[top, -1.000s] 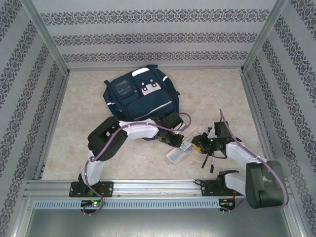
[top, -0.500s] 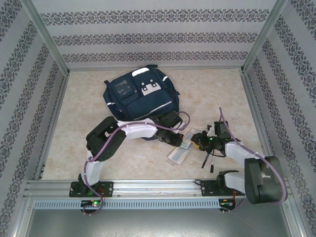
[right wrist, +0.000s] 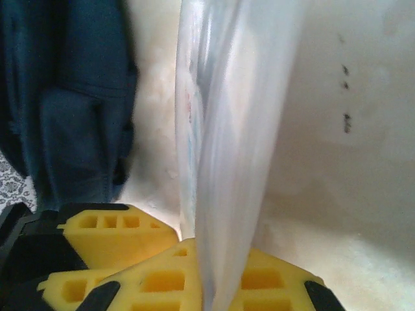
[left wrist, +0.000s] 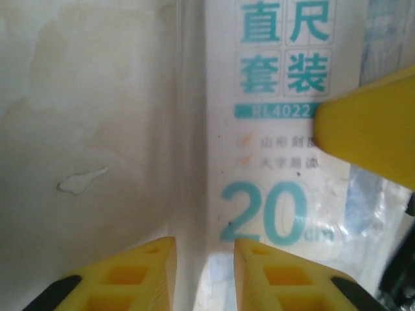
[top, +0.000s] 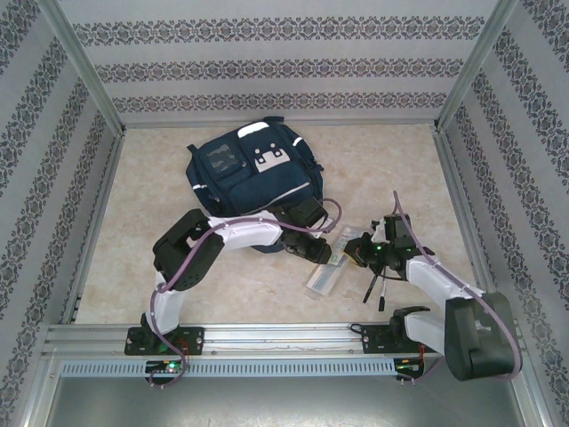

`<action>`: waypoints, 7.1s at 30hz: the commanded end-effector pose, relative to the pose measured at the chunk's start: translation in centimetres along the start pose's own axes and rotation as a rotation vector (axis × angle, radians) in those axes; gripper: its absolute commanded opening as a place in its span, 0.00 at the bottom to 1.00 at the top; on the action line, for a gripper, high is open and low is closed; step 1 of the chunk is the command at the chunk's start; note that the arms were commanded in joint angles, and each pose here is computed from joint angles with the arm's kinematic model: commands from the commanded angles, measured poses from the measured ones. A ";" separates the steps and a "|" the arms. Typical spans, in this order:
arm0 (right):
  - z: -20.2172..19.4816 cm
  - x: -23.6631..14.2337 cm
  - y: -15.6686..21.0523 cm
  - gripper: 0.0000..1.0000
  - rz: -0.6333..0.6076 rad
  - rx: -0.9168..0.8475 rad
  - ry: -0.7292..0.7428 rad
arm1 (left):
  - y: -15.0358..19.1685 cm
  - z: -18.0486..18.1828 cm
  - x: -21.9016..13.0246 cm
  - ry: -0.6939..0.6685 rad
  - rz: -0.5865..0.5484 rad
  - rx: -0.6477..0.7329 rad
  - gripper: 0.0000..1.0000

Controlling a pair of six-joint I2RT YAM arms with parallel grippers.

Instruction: Pack books, pencil case, and school supplies into a backpack

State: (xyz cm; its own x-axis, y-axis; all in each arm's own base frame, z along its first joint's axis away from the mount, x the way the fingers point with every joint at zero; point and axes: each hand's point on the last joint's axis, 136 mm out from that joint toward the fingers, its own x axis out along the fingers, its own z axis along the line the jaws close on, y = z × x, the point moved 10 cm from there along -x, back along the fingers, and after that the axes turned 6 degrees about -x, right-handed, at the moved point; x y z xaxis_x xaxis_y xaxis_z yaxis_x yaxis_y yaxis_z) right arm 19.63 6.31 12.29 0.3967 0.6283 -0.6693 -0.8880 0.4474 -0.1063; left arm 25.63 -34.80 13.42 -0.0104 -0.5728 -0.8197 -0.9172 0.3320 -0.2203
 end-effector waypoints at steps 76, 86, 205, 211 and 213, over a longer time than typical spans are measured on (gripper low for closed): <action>17.3 16.3 -10.2 0.00 -0.230 0.179 -0.499 | -9.3 -3.6 -29.3 -0.437 -0.747 0.455 0.00; 18.7 20.0 -10.5 0.10 -0.188 0.194 -0.555 | -9.1 -3.4 -29.1 -0.446 -0.737 0.473 0.00; 15.0 6.9 1.3 0.44 0.288 -0.459 0.059 | 7.8 11.5 -15.2 -0.129 -0.074 0.716 0.62; 16.3 10.4 4.7 0.48 0.397 -0.447 0.093 | 10.1 12.5 -15.0 -0.239 -0.163 0.885 0.67; 16.3 11.3 4.9 0.47 0.368 -0.433 0.141 | 9.9 12.4 -15.1 -0.242 -0.194 0.870 0.67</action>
State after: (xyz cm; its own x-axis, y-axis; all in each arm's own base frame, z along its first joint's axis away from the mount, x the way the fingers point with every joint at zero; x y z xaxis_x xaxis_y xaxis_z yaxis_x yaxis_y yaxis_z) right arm 22.94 24.94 16.38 0.0006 0.6185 -0.7858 -0.9753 -0.1733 -0.1372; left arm 20.44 -13.07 16.10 0.1704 -0.5027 -0.8475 -0.4052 0.7483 -0.5252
